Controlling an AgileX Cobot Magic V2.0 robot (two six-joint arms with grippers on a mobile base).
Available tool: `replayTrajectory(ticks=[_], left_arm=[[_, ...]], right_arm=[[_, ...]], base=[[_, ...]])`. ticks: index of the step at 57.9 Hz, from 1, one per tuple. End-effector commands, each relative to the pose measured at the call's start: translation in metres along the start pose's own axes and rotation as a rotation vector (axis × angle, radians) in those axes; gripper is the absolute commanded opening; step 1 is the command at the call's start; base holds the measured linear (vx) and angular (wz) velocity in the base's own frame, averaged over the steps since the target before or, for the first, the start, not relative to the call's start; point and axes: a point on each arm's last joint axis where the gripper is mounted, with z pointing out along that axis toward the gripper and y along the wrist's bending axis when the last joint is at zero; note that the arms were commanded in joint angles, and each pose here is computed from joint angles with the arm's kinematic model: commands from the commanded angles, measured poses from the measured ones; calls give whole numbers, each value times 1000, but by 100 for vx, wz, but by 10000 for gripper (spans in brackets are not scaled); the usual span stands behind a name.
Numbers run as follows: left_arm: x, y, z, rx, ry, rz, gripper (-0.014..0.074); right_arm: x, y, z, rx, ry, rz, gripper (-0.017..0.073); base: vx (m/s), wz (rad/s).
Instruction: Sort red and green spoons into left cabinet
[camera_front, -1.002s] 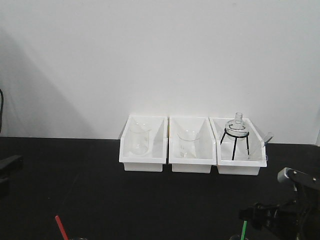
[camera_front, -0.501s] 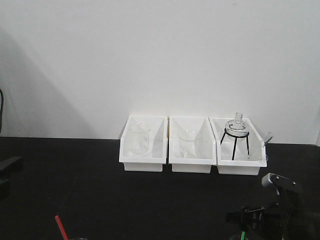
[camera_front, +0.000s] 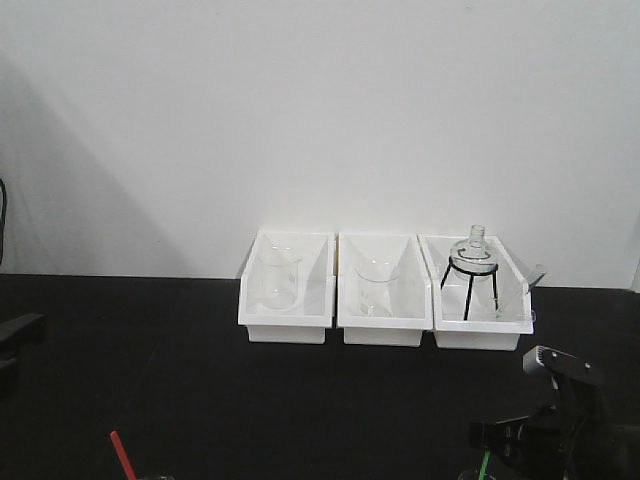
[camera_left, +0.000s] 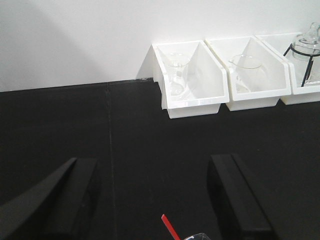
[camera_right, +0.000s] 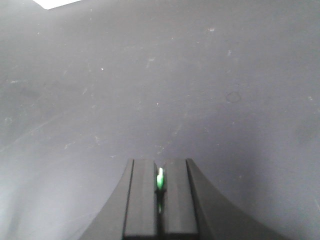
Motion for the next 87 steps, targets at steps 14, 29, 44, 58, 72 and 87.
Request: replayTrajectory(ticks=[14,29,44,58,72,87], left_arm=[[-17,-1,-7,4,-93,-8,554],[-15,-1,-6,4,-77,-8,554],[-12,-5,-5,59,-39,-190,554],[6,-11,27,98,149,-357,554],[26,-9,77,71,239,-445,554],[54,-4,121,18,337,-455,554]], right_arm=[[-25,22,-24,-92,-122,-18,-4],[-37,41,-59,-90,-191,-127,-4],[-45,63,-102,-98,-273,-241,-4],[-48,79,-135,-105,-358,-318,-4],[-48,83,-142,-113,-374,-333,-4],[-48,83,-142,-113,-371,-332,-4]], base=[[0,0],[0,0],[0,0],[0,0],[0,0],[0,0]])
